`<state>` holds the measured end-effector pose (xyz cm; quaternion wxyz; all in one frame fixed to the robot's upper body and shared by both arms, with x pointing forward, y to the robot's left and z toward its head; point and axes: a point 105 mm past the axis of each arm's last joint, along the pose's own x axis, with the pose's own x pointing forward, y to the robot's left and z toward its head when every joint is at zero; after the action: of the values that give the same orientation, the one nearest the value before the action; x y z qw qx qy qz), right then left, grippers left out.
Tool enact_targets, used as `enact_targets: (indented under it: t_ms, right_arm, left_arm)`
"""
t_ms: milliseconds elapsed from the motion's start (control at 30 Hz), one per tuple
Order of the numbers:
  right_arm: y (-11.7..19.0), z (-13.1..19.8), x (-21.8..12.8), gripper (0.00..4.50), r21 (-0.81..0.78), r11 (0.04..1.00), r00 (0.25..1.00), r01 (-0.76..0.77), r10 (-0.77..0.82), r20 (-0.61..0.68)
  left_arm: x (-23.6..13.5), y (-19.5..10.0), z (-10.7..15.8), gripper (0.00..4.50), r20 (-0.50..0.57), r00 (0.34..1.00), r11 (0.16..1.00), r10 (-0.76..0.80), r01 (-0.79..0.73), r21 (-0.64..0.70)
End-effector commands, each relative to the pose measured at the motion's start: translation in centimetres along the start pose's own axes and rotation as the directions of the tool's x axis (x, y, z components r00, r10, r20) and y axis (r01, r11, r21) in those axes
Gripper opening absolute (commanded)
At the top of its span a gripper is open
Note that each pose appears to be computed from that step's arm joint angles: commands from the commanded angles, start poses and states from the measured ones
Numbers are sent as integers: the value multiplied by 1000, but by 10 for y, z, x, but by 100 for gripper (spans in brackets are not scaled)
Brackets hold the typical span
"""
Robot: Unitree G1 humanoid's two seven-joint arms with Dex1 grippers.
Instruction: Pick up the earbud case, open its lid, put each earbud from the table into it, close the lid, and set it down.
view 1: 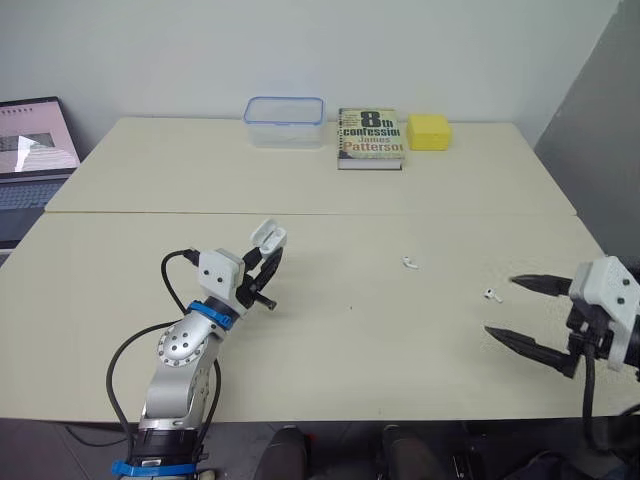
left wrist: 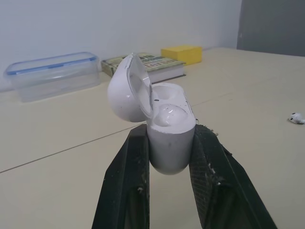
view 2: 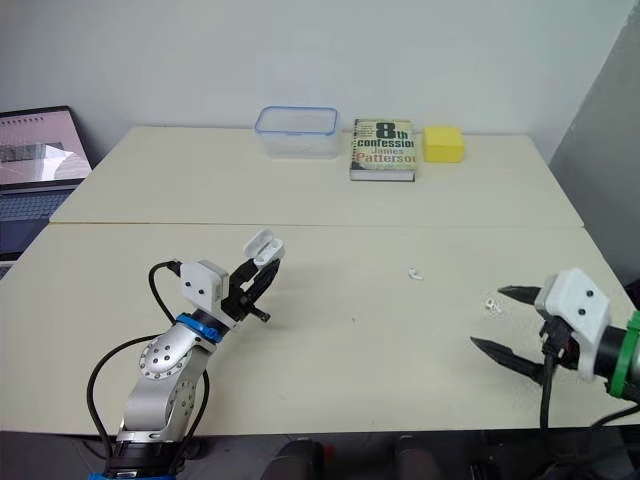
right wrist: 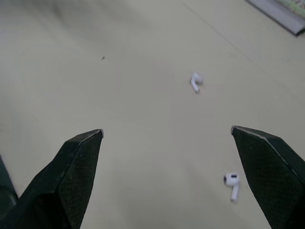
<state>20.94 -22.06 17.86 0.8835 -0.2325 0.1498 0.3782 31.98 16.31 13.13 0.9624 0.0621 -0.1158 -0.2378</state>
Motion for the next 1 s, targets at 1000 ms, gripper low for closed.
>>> enact_targets:
  t_ms: [1000]
  right_arm:
    - [-68, 3, 165, 450, 40, 999, 1000, 5, -4, -31]
  left_arm:
    - [13, -18, 8, 75, 53, 997, 998, -62, 62, -2]
